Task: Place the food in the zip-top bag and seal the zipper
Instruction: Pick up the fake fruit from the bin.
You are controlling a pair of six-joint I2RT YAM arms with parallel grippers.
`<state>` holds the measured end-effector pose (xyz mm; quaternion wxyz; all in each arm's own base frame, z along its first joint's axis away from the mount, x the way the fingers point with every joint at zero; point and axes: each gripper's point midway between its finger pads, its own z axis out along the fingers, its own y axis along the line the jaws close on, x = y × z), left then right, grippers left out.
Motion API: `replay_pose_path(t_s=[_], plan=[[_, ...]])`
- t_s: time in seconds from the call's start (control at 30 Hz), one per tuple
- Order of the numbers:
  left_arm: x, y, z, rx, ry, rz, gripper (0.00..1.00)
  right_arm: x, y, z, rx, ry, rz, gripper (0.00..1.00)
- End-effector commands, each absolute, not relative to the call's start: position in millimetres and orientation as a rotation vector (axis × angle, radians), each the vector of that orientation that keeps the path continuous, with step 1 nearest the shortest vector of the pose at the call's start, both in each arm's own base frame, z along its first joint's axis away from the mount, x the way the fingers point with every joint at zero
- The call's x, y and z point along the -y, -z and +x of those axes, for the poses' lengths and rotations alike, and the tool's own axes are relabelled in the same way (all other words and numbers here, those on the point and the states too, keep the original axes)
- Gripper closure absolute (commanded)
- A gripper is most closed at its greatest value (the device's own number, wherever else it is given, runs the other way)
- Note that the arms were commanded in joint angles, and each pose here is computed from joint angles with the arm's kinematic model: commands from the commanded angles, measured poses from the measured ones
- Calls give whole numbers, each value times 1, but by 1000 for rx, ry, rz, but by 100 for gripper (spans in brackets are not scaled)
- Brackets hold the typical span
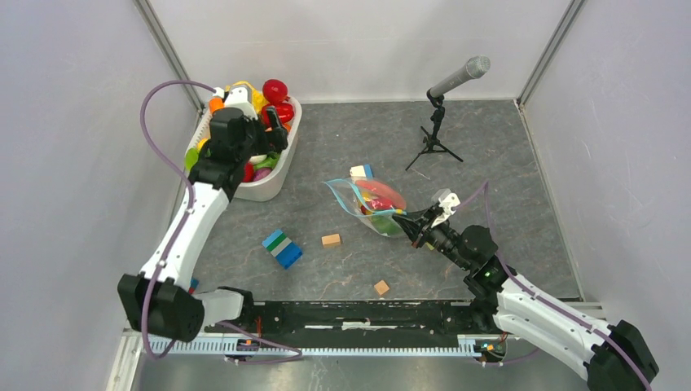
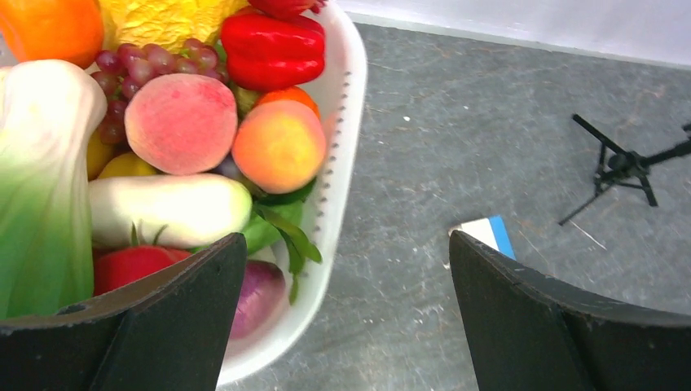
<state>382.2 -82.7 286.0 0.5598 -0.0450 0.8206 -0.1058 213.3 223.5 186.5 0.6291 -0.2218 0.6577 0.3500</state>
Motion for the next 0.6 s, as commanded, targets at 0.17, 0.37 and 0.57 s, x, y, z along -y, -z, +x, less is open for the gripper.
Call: replay_pose_path(t_s=[0.17,0.37,0.57], plan=[[38,-274,445,-1987,264,-261,0,-226,-206,210,-1427,-847,-494,100],[24,-255,477,-2001,206,-254,0,-229,-202,209,-1438,-871,-493,100],[7,-233,493,-2034,78,-264,0,-235,-199,206,-1440,-913,-501,100]])
